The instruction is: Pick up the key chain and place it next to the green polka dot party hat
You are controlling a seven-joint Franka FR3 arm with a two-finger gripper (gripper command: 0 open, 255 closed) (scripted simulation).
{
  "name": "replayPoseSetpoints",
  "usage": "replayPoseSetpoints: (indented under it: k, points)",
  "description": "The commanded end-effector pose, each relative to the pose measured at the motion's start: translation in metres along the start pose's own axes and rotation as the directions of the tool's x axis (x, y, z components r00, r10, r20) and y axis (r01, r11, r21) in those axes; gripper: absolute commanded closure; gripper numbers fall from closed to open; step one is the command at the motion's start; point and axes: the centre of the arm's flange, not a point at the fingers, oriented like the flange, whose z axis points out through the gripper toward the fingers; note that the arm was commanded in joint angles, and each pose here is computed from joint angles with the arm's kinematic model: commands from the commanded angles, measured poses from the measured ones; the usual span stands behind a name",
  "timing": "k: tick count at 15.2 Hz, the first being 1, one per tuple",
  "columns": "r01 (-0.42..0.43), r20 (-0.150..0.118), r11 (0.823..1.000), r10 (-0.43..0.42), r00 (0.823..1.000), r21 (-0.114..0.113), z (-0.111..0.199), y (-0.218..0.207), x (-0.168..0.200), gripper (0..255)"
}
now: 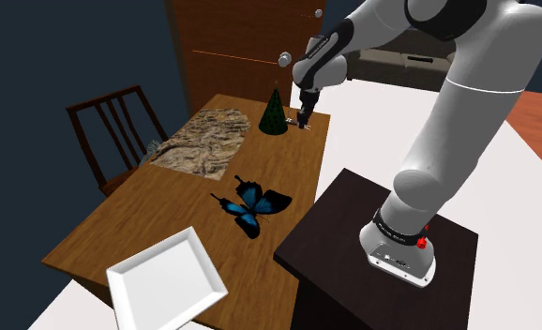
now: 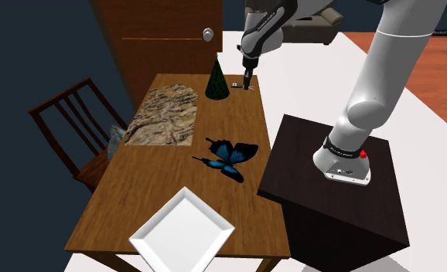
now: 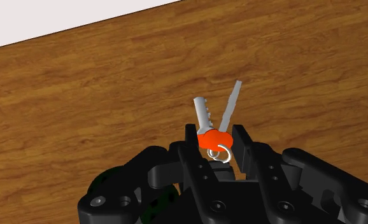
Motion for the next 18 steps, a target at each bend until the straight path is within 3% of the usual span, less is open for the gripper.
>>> replayPoseSetpoints:
  k: [1, 18]
  points:
    - [0.0, -0.001, 1.0, 0.0, 1.0, 0.0, 0.01, 0.0, 0.0, 255]
    - [0.0, -0.001, 1.0, 0.0, 1.0, 0.0, 0.1, -0.001, -0.004, 255]
